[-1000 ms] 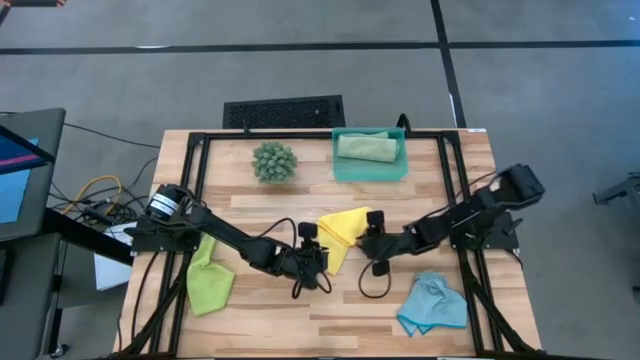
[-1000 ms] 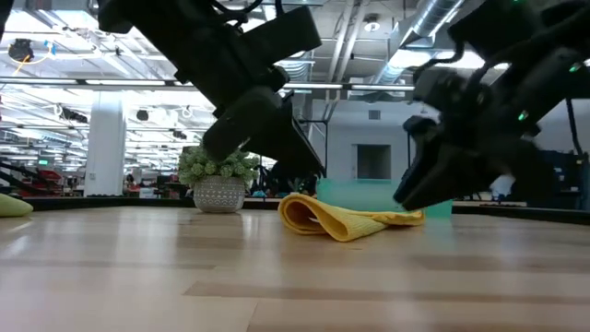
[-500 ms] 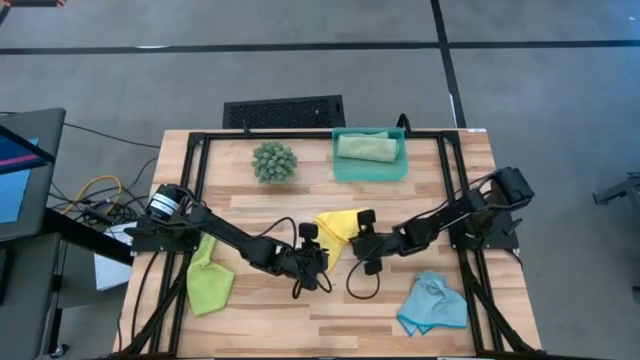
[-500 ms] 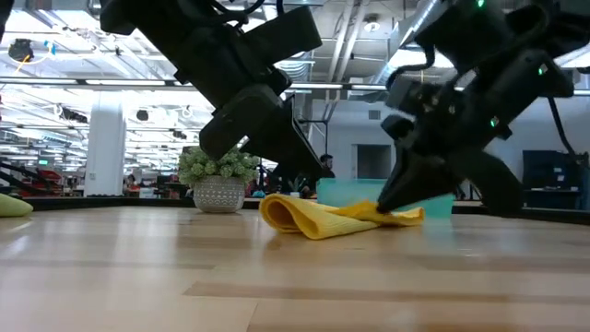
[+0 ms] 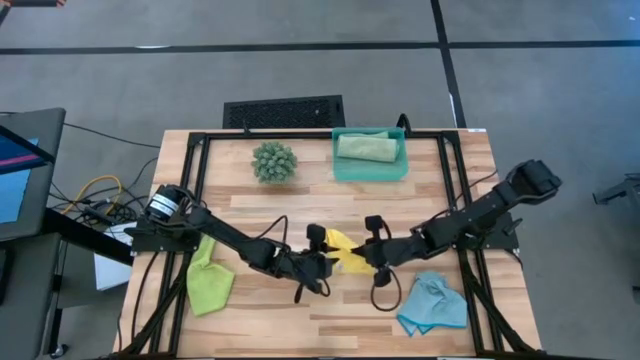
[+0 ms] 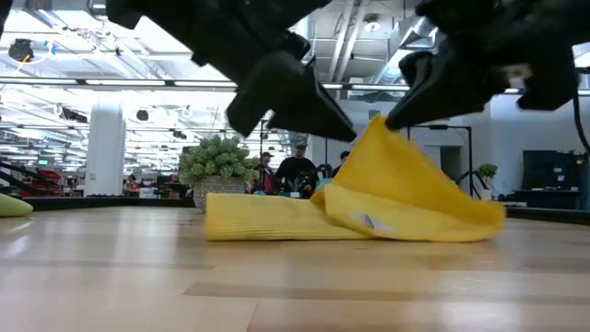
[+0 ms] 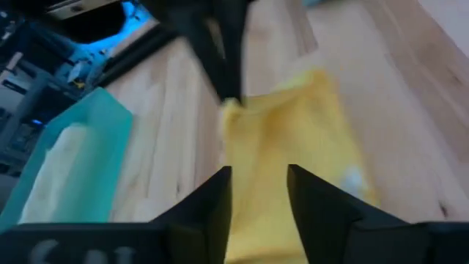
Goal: Roll microfiber towels into tight, uniform cylinder then place into a basket
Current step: Roll the yellow microfiber cloth
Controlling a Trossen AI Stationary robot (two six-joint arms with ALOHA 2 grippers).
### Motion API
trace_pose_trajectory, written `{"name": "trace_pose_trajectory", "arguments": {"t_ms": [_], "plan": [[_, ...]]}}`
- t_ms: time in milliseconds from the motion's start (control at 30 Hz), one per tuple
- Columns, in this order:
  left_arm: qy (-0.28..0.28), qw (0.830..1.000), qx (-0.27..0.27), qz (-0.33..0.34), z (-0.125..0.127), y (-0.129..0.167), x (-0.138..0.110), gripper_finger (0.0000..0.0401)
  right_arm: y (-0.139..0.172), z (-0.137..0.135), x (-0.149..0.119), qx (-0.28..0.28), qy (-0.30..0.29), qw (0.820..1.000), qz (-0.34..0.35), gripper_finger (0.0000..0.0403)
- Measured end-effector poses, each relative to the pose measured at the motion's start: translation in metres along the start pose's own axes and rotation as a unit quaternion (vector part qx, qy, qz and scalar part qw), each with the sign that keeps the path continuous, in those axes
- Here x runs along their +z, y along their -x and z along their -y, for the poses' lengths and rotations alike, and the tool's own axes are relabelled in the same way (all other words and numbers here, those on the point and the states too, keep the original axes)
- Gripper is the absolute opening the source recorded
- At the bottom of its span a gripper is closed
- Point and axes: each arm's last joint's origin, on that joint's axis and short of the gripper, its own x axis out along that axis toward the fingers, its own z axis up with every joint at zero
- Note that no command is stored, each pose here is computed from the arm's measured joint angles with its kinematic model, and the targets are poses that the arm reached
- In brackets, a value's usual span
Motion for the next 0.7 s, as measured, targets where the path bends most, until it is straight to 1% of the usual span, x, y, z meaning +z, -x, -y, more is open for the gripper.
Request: {"name": "trace_pose_trajectory", "arguments": {"t_ms": [33, 133, 233, 333, 400, 500, 600, 700], "plan": [[0.005, 1.0, 0.001, 0.004, -0.001, -0.001, 0.001, 0.0146, 0.002, -0.002, 0.001, 0.002, 0.002, 1.0, 0.002, 0.0005], [0.023, 0.999, -0.019, 0.018, -0.003, -0.004, 0.002, 0.0172, 0.003, -0.004, 0.002, 0.006, 0.004, 1.0, 0.009, 0.0009], [0.037, 0.998, -0.029, 0.03, -0.002, -0.015, -0.002, 0.0188, 0.004, -0.006, 0.004, 0.008, 0.004, 1.0, 0.015, 0.0017], [0.033, 0.999, -0.01, 0.027, 0.002, -0.03, -0.012, 0.0191, 0.004, -0.006, 0.003, 0.008, 0.004, 1.0, 0.015, 0.0019], [0.022, 0.999, 0.028, 0.013, 0.003, -0.038, -0.019, 0.0189, 0.005, -0.008, 0.004, 0.011, 0.007, 1.0, 0.016, 0.0016], [-0.003, 0.996, 0.084, -0.011, 0.003, -0.041, -0.025, 0.0177, 0.011, -0.013, 0.007, 0.02, 0.015, 0.999, 0.029, 0.001], [-0.007, 0.996, 0.093, -0.007, 0.002, -0.041, -0.023, 0.0159, 0.021, -0.021, 0.014, 0.035, 0.028, 0.998, 0.049, 0.001], [-0.013, 0.995, 0.096, 0.011, 0.002, -0.039, -0.018, 0.013, 0.037, -0.029, 0.027, 0.043, 0.041, 0.995, 0.084, 0.0014]]}}
